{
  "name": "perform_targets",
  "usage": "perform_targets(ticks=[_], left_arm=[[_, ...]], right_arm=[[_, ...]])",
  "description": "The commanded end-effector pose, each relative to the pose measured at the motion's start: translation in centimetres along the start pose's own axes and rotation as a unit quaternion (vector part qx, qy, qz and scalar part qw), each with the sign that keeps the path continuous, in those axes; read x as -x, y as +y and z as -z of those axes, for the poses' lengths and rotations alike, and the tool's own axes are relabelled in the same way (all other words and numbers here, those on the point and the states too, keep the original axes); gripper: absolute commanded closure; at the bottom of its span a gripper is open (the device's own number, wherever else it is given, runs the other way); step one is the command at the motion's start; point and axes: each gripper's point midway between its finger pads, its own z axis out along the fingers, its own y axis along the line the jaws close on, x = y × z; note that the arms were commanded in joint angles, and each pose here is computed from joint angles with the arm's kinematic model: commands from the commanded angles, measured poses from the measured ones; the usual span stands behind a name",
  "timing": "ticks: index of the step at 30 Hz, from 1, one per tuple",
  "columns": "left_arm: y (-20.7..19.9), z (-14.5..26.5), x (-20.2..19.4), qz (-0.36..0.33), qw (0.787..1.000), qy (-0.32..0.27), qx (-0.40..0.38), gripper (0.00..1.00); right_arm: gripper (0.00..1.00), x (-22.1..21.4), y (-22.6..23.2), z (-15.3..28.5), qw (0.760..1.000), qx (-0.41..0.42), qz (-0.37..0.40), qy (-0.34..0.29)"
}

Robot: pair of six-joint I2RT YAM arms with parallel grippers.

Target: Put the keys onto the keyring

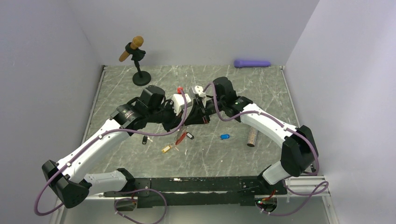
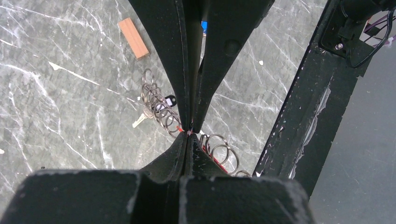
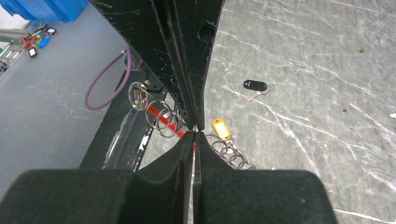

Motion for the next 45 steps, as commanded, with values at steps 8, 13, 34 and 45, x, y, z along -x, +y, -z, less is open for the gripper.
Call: perform_targets(ticks=[8, 13, 34, 45], left_arm=[[-0.4, 0.1, 1.8, -0.002, 0.999, -0.041, -0.007, 1.0], [-0.5, 0.1, 1.7, 0.003, 0.999, -0.042, -0.01, 1.0], [-0.5, -0.2, 1.6, 0.01, 0.999, -0.042, -0.011, 1.0], [1.5, 3.0, 1.7, 0.067, 0.985, -0.141, 0.067, 0.45]], right_arm=[[1.0, 1.3, 0.5, -0.6, 1.0, 0.014, 0.019, -0.002], [1.0, 1.6, 0.6, -0.5, 1.0, 0.015, 0.019, 0.003], [1.0, 1.4, 1.4, -0.7, 0.999, 0.036, 0.03, 0.003], [1.0, 2.3, 0.7, -0.3, 0.999, 0.015, 0.047, 0.014]])
